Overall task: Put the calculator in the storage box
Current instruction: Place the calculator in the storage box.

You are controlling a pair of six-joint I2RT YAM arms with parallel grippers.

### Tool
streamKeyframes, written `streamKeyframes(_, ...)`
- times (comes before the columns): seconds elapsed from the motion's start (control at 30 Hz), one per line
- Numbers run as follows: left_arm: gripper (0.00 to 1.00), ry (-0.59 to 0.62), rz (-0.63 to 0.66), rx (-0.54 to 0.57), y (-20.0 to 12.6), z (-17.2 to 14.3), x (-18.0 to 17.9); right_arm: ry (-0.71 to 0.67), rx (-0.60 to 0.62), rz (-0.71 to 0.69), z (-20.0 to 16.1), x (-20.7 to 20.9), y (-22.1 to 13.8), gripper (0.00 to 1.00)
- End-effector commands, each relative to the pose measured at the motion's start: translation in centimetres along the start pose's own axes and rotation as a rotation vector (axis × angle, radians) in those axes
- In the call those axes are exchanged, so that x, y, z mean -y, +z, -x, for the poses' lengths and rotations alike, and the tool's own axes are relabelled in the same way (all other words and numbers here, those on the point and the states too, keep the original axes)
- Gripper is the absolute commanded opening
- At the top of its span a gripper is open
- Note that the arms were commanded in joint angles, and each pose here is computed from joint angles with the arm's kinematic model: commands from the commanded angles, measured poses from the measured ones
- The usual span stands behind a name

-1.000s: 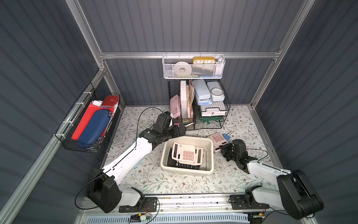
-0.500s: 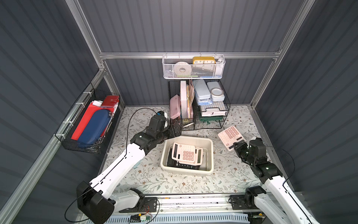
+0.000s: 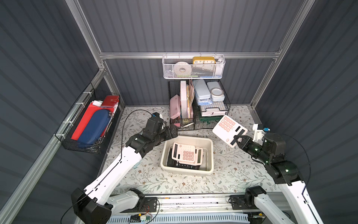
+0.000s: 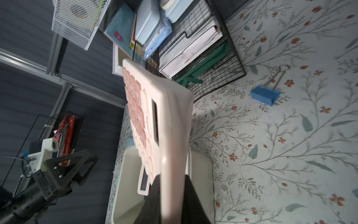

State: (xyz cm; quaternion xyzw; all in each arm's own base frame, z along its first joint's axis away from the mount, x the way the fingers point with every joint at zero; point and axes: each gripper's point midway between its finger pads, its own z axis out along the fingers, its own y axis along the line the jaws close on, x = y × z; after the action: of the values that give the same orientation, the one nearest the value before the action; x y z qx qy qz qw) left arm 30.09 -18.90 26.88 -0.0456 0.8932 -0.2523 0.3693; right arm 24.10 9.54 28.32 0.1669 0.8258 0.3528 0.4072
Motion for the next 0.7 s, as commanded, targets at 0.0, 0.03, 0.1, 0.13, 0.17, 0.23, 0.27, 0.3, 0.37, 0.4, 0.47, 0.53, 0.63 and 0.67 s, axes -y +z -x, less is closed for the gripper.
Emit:
streamKeyframes(0.0,0.99,-0.020,0.047,-0.011,-0.7,-0.8,-1.4,-0.021,-0.113,0.161,-1.7,-3.1,0.0,0.00)
streamKeyframes(0.03,0.99,-0.019,0.050,-0.013,-0.8,-1.0,-1.5,-0.023,-0.133,0.192,-2.1,-3.7,0.1,0.00)
streamKeyframes(0.1,0.99,-0.024,0.061,-0.015,-0.8,-1.3,-2.0,-0.032,-0.180,0.242,-3.0,-5.0,0.2,0.00)
streamKeyframes(0.13,0.99,-0.026,0.064,-0.015,-0.8,-1.5,-2.1,-0.038,-0.199,0.262,-3.3,-5.5,0.3,0.00)
streamKeyframes(0.17,0.99,-0.029,0.064,-0.010,-0.9,-1.6,-2.3,-0.040,-0.225,0.276,-3.9,-6.0,0.5,0.00)
streamKeyframes(0.23,0.99,-0.031,0.070,-0.003,-1.0,-1.8,-2.7,-0.046,-0.280,0.289,-5.0,-6.6,1.0,0.00)
streamKeyframes(0.27,0.99,-0.033,0.074,-0.002,-1.0,-1.9,-2.9,-0.053,-0.311,0.287,-5.7,-6.9,1.4,0.00)
streamKeyframes(0.3,0.99,-0.032,0.077,-0.003,-0.9,-2.1,-3.0,-0.061,-0.339,0.277,-6.3,-7.0,1.7,0.00)
streamKeyframes(0.37,0.99,-0.029,0.086,-0.009,-0.5,-2.3,-3.3,-0.082,-0.387,0.238,-7.5,-6.9,2.4,0.00)
streamKeyframes(0.4,0.99,-0.028,0.091,-0.013,-0.3,-2.3,-3.3,-0.097,-0.408,0.208,-8.0,-6.7,2.8,0.00)
streamKeyframes(0.47,0.99,-0.025,0.094,-0.016,0.2,-2.4,-3.4,-0.120,-0.448,0.142,-8.9,-6.1,3.6,0.00)
streamKeyframes(0.53,0.99,-0.023,0.095,-0.018,0.6,-2.4,-3.4,-0.128,-0.494,0.080,-9.8,-5.5,4.3,0.00)
streamKeyframes(0.63,0.99,-0.023,0.093,-0.023,1.1,-2.6,-3.6,-0.148,-0.543,-0.001,-10.8,-4.6,5.3,0.00)
streamKeyframes(0.67,0.99,-0.023,0.093,-0.026,1.2,-2.7,-3.6,-0.160,-0.552,-0.029,-11.0,-4.4,5.6,0.00)
